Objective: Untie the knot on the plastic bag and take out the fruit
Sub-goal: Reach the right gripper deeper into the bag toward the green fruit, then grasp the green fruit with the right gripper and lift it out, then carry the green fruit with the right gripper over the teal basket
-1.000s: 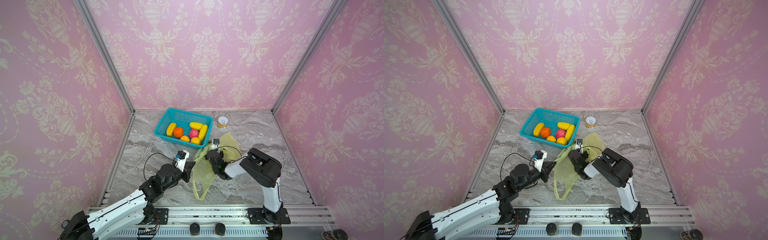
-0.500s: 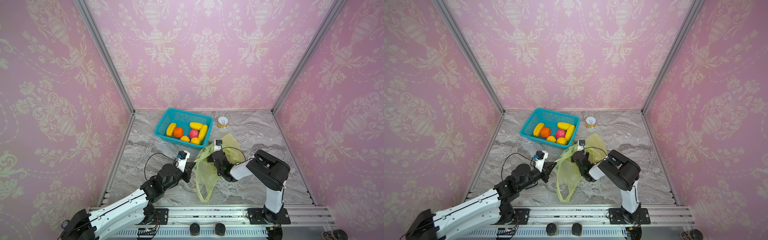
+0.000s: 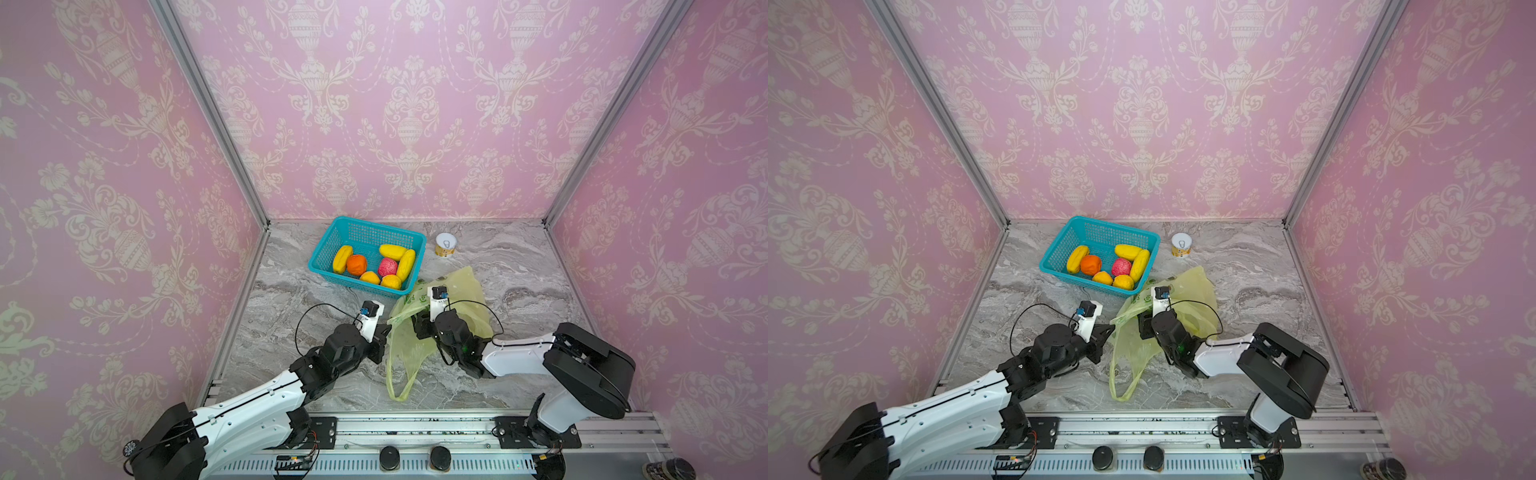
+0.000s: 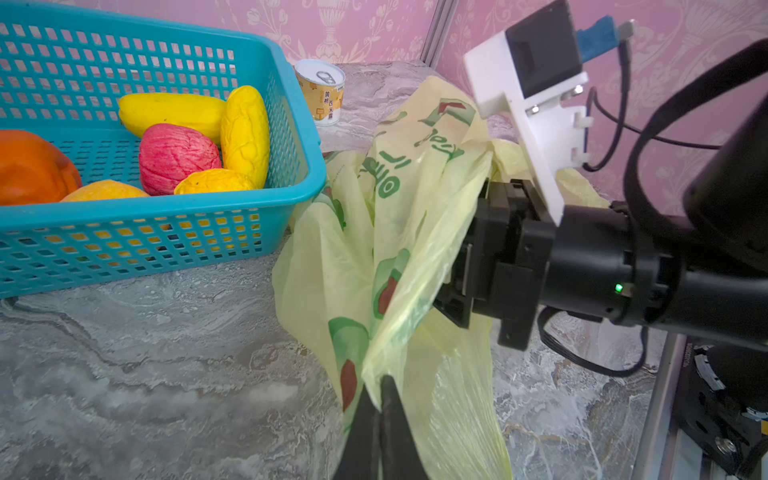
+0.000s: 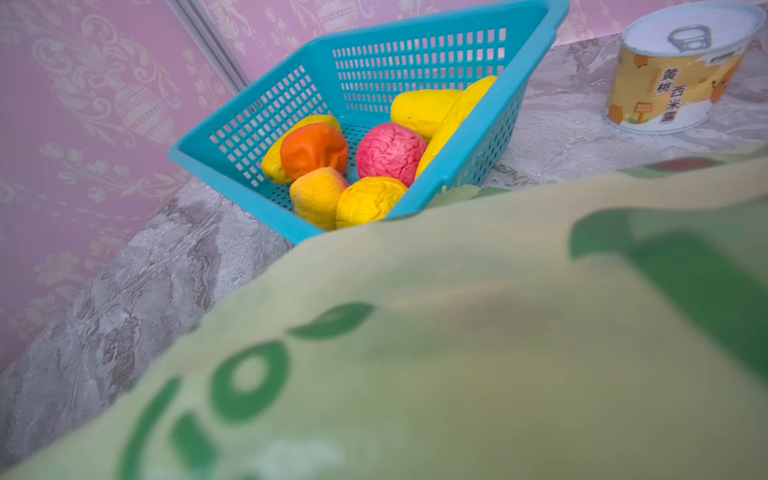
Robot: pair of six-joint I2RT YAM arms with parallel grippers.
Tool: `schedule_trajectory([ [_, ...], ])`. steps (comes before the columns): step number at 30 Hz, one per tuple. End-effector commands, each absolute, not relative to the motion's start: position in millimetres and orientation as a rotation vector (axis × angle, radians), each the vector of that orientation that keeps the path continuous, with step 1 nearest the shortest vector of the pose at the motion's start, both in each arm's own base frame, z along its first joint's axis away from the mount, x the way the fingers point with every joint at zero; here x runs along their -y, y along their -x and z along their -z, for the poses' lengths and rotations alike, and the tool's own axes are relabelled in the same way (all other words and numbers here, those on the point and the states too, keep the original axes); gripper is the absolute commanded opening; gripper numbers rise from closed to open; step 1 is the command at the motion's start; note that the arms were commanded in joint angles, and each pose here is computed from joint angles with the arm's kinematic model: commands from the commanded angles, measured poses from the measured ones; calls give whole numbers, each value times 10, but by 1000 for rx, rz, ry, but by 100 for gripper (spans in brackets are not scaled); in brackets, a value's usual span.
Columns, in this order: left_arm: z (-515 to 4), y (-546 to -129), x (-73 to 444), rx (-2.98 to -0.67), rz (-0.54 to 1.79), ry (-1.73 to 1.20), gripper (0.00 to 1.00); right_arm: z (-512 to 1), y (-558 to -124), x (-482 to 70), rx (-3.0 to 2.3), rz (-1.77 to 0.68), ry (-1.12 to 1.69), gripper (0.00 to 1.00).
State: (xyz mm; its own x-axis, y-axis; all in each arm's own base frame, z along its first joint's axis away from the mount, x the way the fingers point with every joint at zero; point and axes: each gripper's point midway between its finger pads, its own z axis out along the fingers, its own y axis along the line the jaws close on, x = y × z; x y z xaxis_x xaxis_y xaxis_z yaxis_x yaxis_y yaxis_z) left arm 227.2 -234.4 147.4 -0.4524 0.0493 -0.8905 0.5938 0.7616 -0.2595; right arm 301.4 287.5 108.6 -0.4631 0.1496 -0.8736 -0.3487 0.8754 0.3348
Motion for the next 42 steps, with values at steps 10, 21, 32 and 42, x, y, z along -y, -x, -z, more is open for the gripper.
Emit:
schedule_trajectory([
  [10,-1548,-2366,2355,-1966,657,-440,0,-1174,-2203,-2684,-1974,-600,438,36],
  [21,-1539,-2371,2351,-1968,651,-440,0,-2094,-1983,-2329,-1731,-692,376,39],
  [32,-1542,-2369,2345,-1965,648,-442,0,-2659,-2399,-2529,-1692,-579,279,38],
  [42,-1555,-2359,2333,-1959,648,-444,0,-2324,-3543,-3242,-2012,-439,275,34],
])
